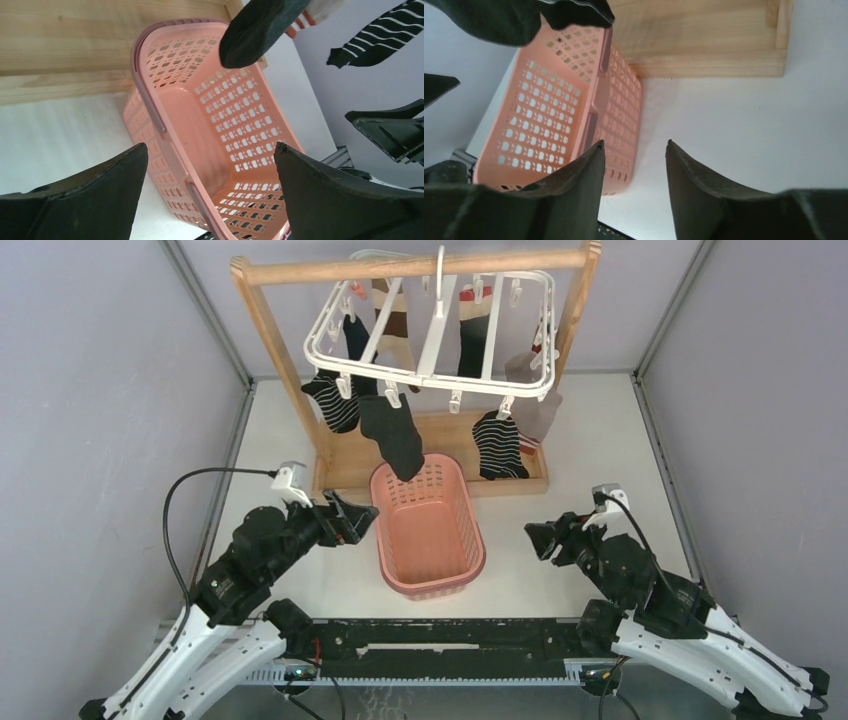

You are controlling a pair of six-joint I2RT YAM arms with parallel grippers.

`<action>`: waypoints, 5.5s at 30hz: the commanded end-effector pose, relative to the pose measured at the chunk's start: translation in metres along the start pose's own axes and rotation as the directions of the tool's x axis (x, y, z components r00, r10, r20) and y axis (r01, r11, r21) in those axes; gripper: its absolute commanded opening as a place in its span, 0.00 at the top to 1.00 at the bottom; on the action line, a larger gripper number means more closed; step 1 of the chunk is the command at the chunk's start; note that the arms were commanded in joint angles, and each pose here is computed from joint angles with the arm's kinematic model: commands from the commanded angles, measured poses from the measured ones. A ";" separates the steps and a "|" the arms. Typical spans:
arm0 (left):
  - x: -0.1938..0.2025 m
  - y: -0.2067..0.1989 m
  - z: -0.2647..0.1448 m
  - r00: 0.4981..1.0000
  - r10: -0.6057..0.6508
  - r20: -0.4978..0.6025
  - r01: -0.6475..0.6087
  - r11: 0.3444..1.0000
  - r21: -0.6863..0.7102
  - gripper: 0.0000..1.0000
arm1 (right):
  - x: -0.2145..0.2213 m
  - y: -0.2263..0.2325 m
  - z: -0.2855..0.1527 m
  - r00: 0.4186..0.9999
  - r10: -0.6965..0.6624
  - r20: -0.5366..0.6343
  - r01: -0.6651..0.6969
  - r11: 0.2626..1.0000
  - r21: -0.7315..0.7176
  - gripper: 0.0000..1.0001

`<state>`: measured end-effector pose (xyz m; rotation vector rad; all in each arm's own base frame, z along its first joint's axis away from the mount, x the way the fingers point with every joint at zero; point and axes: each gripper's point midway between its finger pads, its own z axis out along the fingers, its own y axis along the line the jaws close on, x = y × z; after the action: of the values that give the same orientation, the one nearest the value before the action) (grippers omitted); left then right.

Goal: Remove the socks clipped to the hanger
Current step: Move the clothesline to the center of the board, then remove the sock from the hanger.

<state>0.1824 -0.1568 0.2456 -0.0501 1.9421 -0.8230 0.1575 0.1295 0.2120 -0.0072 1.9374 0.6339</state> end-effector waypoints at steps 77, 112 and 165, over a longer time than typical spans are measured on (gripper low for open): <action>-0.090 -0.223 -0.002 0.963 0.209 0.170 -0.267 0.826 0.497 0.00 | -0.127 0.098 0.019 0.943 -0.216 0.252 0.297 0.888 -0.350 0.79; -0.085 -0.195 -0.008 0.958 0.214 0.193 -0.279 0.854 0.439 0.00 | -0.134 0.060 0.063 0.933 -0.267 0.240 0.306 0.942 -0.139 0.35; -0.080 -0.184 -0.010 0.946 0.268 0.184 -0.322 0.853 0.411 0.00 | -0.111 0.099 0.117 0.936 -0.246 0.250 0.322 0.886 -0.333 0.08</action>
<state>0.1580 -0.2651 0.4095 0.4427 1.5869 -1.0231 0.2751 0.2288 0.2919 -0.4647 1.6269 0.7438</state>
